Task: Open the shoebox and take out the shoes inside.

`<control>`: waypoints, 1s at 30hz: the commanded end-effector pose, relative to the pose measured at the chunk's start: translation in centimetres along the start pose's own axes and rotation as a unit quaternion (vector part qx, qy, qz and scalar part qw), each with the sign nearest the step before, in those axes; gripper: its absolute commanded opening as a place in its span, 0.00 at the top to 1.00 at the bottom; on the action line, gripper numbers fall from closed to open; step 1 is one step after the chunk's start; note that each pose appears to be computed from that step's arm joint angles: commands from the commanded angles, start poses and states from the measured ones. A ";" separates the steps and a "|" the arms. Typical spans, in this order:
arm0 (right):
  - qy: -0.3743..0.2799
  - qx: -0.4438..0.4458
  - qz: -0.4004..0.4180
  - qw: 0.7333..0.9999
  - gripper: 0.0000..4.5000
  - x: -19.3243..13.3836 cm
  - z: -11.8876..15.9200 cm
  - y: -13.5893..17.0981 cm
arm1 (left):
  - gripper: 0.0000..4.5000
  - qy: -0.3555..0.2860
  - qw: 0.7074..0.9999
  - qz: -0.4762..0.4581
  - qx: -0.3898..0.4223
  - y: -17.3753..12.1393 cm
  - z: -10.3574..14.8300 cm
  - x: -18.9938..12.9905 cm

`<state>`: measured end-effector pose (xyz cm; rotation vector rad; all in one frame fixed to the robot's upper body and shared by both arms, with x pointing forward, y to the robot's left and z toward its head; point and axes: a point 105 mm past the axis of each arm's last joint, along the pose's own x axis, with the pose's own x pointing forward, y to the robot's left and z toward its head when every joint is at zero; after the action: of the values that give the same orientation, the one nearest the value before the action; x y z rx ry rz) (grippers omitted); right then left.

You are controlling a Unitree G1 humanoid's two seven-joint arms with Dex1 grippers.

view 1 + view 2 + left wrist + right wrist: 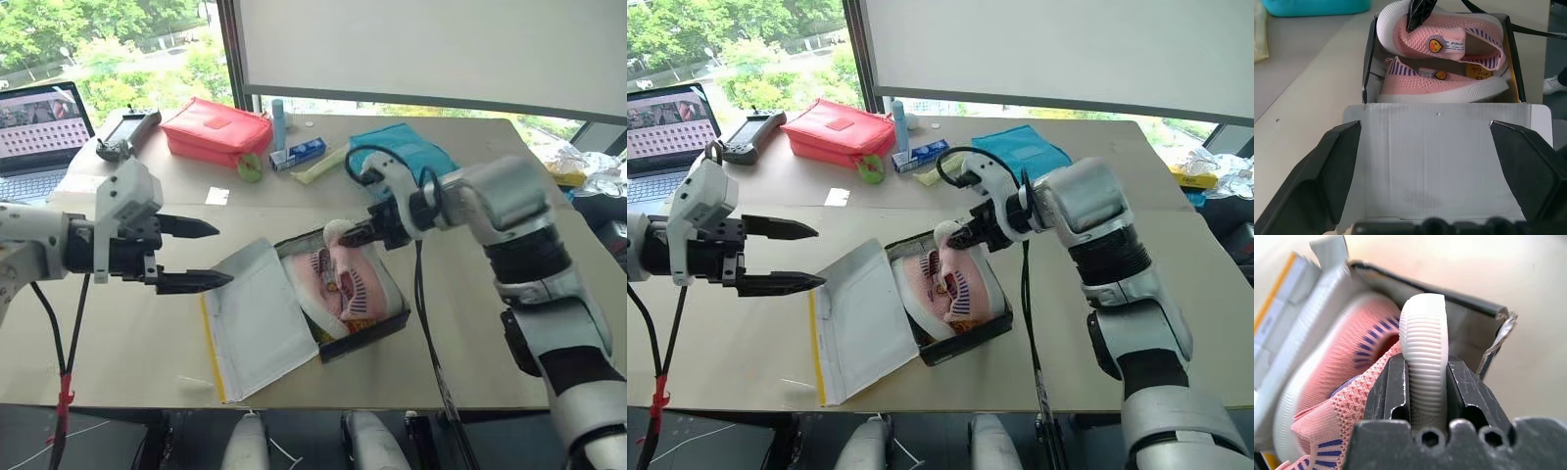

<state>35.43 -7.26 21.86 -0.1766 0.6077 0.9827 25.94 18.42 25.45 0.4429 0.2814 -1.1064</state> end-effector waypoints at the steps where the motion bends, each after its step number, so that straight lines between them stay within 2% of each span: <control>1: -0.043 -0.010 -0.056 0.997 0.83 -0.5 0.3 -1.2 | 0.00 -0.010 1.000 0.000 0.023 0.2 0.9 -0.1; 4: -0.076 0.003 -0.055 0.996 0.83 -0.7 0.7 -1.2 | 0.00 -0.009 1.000 -0.005 0.024 0.3 1.0 0.0; 8: -0.156 0.080 0.004 0.984 0.83 -2.9 3.5 -0.7 | 0.00 -0.009 1.000 -0.006 0.026 0.6 1.0 0.0; 11: -0.244 0.140 0.043 0.959 0.83 -7.1 6.2 -1.7 | 0.00 -0.009 1.000 -0.010 0.028 0.6 1.1 0.1; 13: -0.276 0.152 0.036 0.948 0.83 -9.4 6.7 -2.8 | 0.00 -0.009 0.999 -0.011 0.029 0.7 1.1 0.2; 15: -0.287 0.095 -0.021 0.953 0.83 -11.4 5.5 -4.8 | 0.00 -0.011 0.999 -0.012 0.030 0.8 1.1 0.4; 19: -0.231 0.076 -0.122 0.962 0.83 -13.8 0.0 -10.4 | 0.00 -0.012 0.999 -0.014 0.033 1.0 1.2 0.6; 21: -0.192 0.078 -0.137 0.969 0.83 -14.0 -2.5 -11.8 | 0.00 -0.012 0.999 -0.016 0.033 1.1 1.1 0.7; 25: -0.146 0.074 -0.101 0.981 0.83 -12.4 -5.3 -11.9 | 0.00 -0.015 1.000 -0.012 0.019 1.4 1.1 1.0; 28: -0.132 0.103 -0.101 0.981 0.83 -11.2 -7.4 -12.9 | 0.00 -0.014 1.000 -0.013 0.022 1.5 1.1 1.1; 30: -0.120 0.114 -0.131 0.977 0.83 -11.2 -8.9 -14.1 | 0.00 -0.014 1.000 -0.013 0.022 1.5 1.2 1.1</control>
<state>38.46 -25.86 18.55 0.0993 0.4941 0.6980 27.81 17.44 25.44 0.4387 0.2664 -1.1581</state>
